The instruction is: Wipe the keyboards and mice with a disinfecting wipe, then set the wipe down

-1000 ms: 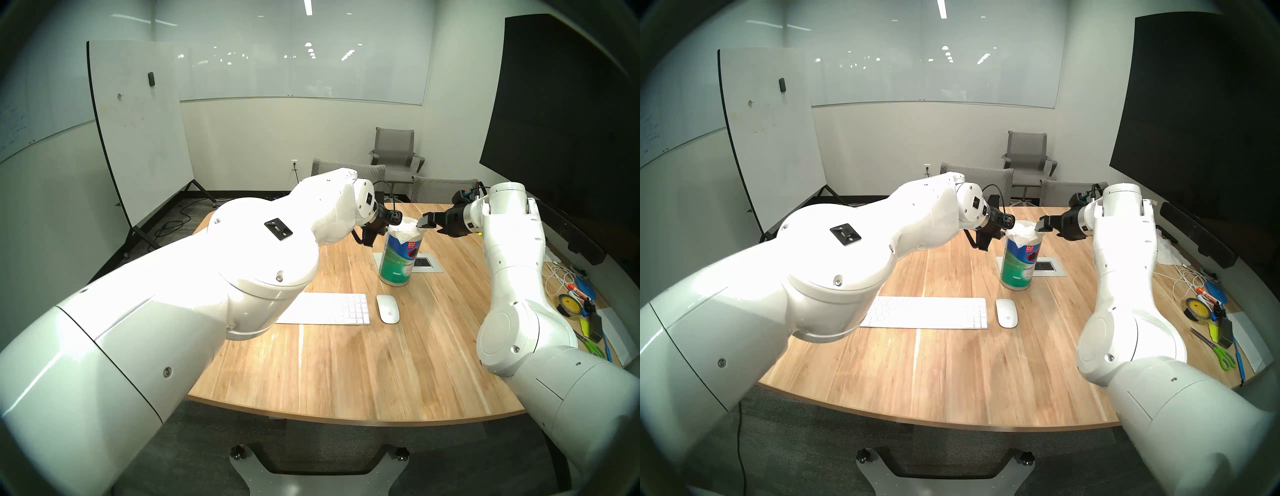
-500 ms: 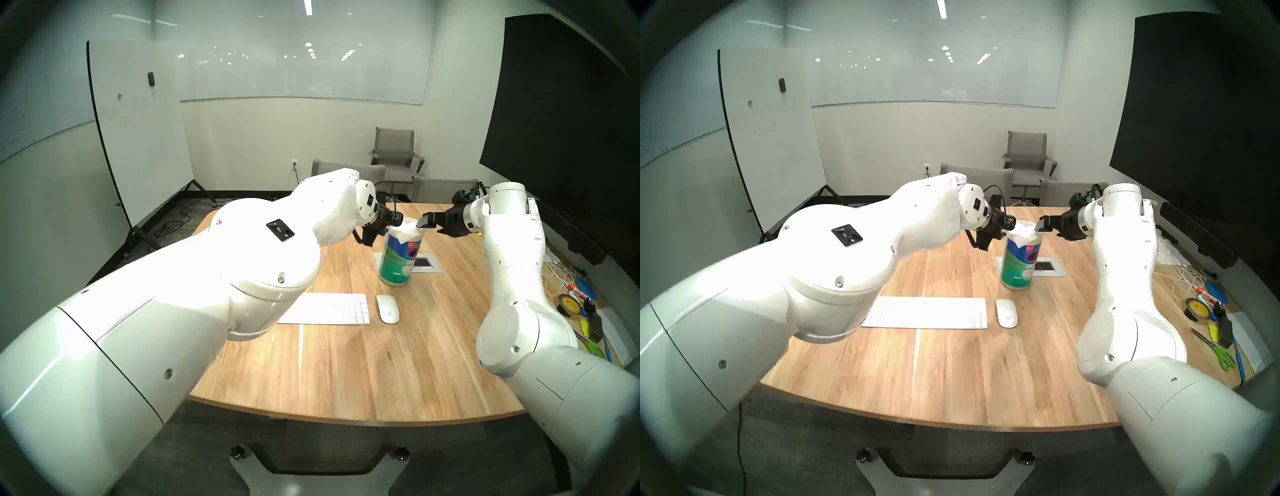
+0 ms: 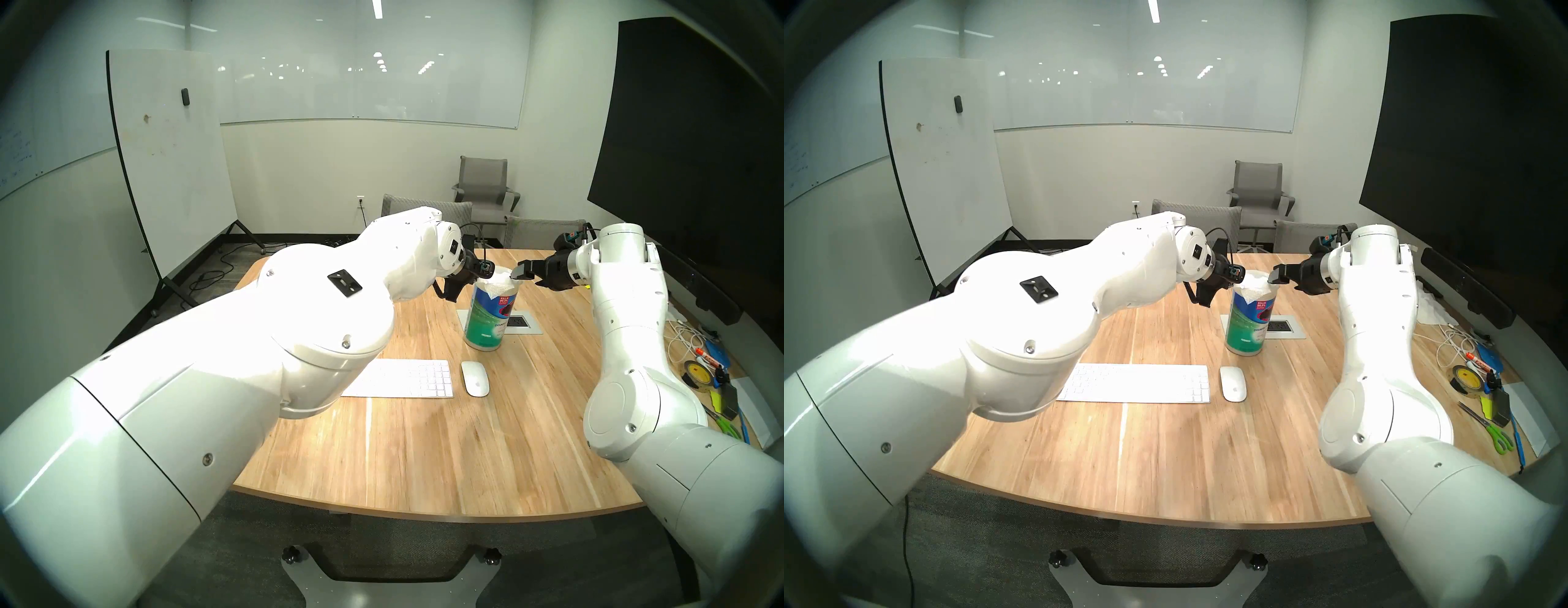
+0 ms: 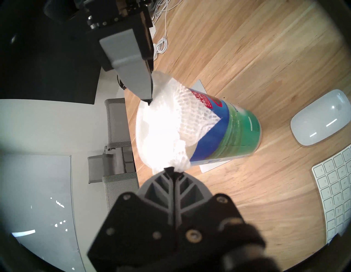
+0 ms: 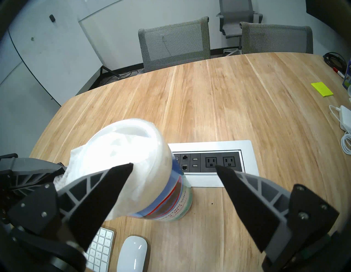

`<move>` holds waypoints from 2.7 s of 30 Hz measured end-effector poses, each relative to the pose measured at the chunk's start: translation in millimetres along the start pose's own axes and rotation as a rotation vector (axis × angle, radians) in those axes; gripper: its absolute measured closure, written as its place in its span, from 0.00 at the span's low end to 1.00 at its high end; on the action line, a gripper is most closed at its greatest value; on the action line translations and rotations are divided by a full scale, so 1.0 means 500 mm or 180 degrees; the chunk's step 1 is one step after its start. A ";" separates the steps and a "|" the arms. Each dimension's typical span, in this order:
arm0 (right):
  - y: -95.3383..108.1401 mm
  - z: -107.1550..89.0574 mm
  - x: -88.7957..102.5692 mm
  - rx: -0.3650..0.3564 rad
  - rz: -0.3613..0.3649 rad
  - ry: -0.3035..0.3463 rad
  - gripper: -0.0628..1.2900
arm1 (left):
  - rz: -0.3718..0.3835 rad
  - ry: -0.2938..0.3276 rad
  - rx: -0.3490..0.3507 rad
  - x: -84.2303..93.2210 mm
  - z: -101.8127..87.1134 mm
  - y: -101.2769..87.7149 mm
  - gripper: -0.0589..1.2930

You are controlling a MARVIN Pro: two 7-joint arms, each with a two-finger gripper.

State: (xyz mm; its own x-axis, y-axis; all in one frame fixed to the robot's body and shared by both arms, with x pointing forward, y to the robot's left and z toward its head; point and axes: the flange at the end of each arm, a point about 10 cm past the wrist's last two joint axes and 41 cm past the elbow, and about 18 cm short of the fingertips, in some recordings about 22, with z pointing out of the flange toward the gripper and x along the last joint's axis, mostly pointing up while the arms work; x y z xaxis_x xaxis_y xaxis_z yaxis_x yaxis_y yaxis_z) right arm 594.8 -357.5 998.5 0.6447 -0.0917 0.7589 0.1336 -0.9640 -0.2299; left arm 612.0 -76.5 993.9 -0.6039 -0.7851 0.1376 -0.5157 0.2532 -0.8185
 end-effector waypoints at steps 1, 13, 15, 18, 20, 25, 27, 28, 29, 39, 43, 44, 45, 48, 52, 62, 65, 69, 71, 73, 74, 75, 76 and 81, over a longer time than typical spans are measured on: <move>0.000 0.000 0.000 0.0000 0.0000 0.0000 0.05 | 0.0003 0.0000 0.0001 0.000 0.000 0.000 0.97; 0.000 0.000 0.000 -0.0002 -0.0001 0.0000 0.05 | 0.0038 0.0023 0.0033 0.001 0.000 -0.002 0.97; 0.000 0.000 0.000 -0.0002 -0.0001 0.0000 0.05 | 0.0037 0.0027 0.0037 0.001 0.000 -0.003 0.97; 0.000 0.000 0.000 -0.0002 -0.0001 0.0000 0.05 | 0.0032 0.0037 0.0048 0.001 -0.001 -0.003 0.97; 0.000 0.000 0.000 -0.0003 -0.0002 0.0000 0.05 | 0.0024 0.0048 0.0058 0.002 -0.001 -0.004 0.97; -0.001 0.000 0.001 -0.0004 -0.0003 -0.0001 0.05 | 0.0003 0.0072 0.0072 0.003 -0.001 -0.005 0.97; -0.001 0.000 0.001 -0.0005 -0.0004 -0.0001 0.05 | -0.0008 0.0084 0.0077 0.004 -0.001 -0.005 0.97; -0.001 0.000 0.001 -0.0005 -0.0004 -0.0001 0.05 | -0.0012 0.0088 0.0078 0.004 0.000 -0.004 0.97; -0.001 0.000 0.001 -0.0006 -0.0005 -0.0001 0.05 | -0.0018 0.0095 0.0080 0.004 0.000 -0.004 0.97; -0.001 0.000 0.001 -0.0012 -0.0012 -0.0003 0.05 | -0.0109 0.0162 0.0087 0.004 0.003 0.005 0.97; -0.001 0.000 0.002 -0.0015 -0.0015 -0.0004 0.05 | -0.0152 0.0178 0.0089 -0.001 0.003 0.009 0.97; -0.002 0.000 0.002 -0.0016 -0.0016 -0.0005 0.05 | -0.0165 0.0181 0.0091 -0.003 0.003 0.009 0.97; -0.002 0.000 0.002 -0.0017 -0.0018 -0.0005 0.05 | -0.0182 0.0184 0.0093 -0.006 0.002 0.010 0.97; -0.002 0.000 0.002 -0.0019 -0.0021 -0.0006 0.05 | -0.0226 0.0188 0.0102 -0.015 0.000 0.011 0.97; -0.002 0.000 0.003 -0.0023 -0.0026 -0.0008 0.05 | -0.0292 0.0194 0.0116 -0.029 -0.005 0.011 0.97; -0.003 -0.001 0.004 -0.0031 -0.0038 -0.0010 0.05 | -0.0448 0.0233 0.0124 -0.049 -0.016 0.006 0.97; -0.003 -0.001 0.004 -0.0034 -0.0041 -0.0012 0.05 | -0.0494 0.0258 0.0118 -0.050 -0.018 0.003 0.97; -0.003 -0.001 0.005 -0.0038 -0.0046 -0.0014 0.05 | -0.0565 0.0305 0.0111 -0.048 -0.023 -0.003 0.97; -0.003 -0.001 0.005 -0.0042 -0.0051 -0.0015 0.05 | -0.0618 0.0344 0.0113 -0.046 -0.027 -0.011 0.97; -0.003 -0.002 0.005 -0.0043 -0.0052 -0.0016 0.05 | -0.0640 0.0361 0.0115 -0.046 -0.029 -0.015 0.97; -0.003 -0.002 0.005 -0.0045 -0.0054 -0.0016 0.05 | -0.0659 0.0375 0.0116 -0.045 -0.031 -0.018 0.97; -0.003 -0.002 0.006 -0.0046 -0.0055 -0.0016 0.05 | -0.0671 0.0384 0.0116 -0.045 -0.032 -0.020 0.97; -0.003 -0.002 0.006 -0.0047 -0.0057 -0.0017 0.05 | -0.0696 0.0403 0.0118 -0.044 -0.035 -0.024 0.97; -0.003 -0.002 0.006 -0.0054 -0.0066 -0.0019 0.05 | -0.0785 0.0473 0.0125 -0.041 -0.044 -0.039 0.97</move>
State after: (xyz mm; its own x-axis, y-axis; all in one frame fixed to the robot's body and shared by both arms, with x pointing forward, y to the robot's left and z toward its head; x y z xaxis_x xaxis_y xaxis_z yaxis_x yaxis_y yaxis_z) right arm 595.9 -356.7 1001.9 0.6466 -0.0703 0.7596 0.1342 -0.9697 -0.2040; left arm 620.9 -52.6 1019.3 -0.5470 -0.7282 0.4130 -0.6358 0.0405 -0.7708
